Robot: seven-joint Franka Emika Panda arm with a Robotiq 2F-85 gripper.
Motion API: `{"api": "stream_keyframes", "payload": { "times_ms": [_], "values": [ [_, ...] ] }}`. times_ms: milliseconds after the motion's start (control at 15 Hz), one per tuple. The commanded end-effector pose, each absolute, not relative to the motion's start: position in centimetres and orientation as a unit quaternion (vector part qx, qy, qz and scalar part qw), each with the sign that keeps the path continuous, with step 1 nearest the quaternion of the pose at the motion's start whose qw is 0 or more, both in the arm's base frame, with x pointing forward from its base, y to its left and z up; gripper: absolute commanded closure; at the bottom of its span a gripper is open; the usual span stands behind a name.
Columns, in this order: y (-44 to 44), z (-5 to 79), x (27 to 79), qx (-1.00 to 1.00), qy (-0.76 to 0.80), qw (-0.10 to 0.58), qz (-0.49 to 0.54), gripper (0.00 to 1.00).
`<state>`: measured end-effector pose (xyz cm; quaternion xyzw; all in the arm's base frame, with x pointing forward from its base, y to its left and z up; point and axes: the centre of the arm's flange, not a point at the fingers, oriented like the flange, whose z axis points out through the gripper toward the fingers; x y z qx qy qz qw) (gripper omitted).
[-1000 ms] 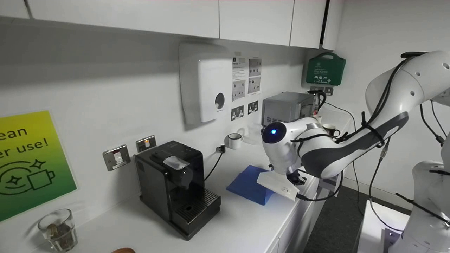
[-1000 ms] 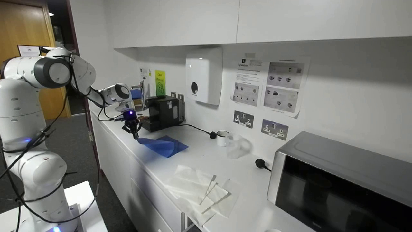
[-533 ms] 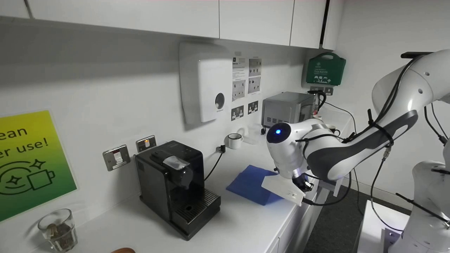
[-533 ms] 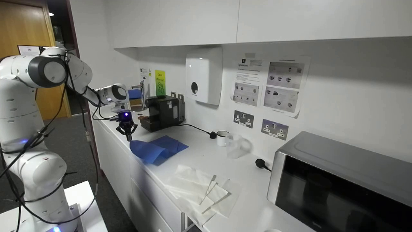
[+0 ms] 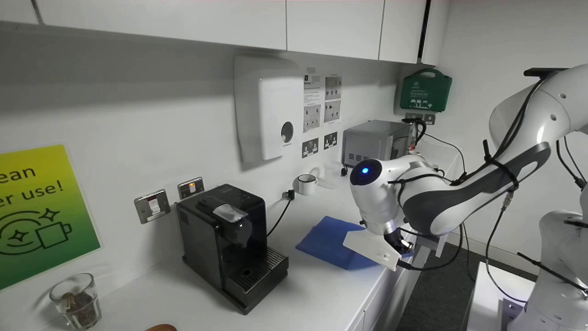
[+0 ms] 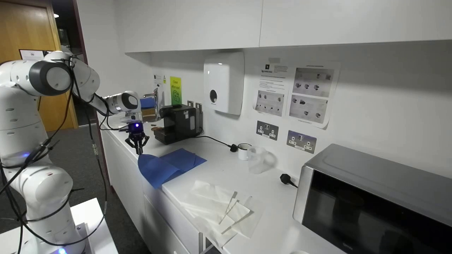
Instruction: Unfold the blue towel once
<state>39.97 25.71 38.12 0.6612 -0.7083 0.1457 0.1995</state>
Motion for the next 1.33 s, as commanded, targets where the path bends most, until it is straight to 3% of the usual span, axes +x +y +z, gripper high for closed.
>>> {"api": "stream_keyframes", "payload": {
  "times_ms": [0, 533, 1267],
  "values": [
    [24.7, 39.0, 38.9, 0.664, -0.708, 0.196, 0.138, 0.56],
    [24.2, 39.4, 39.1, 0.673, -0.7, 0.196, 0.135, 0.01],
    [24.3, 41.4, 41.5, 0.823, -0.492, 0.194, 0.207, 0.0]
  ]
}}
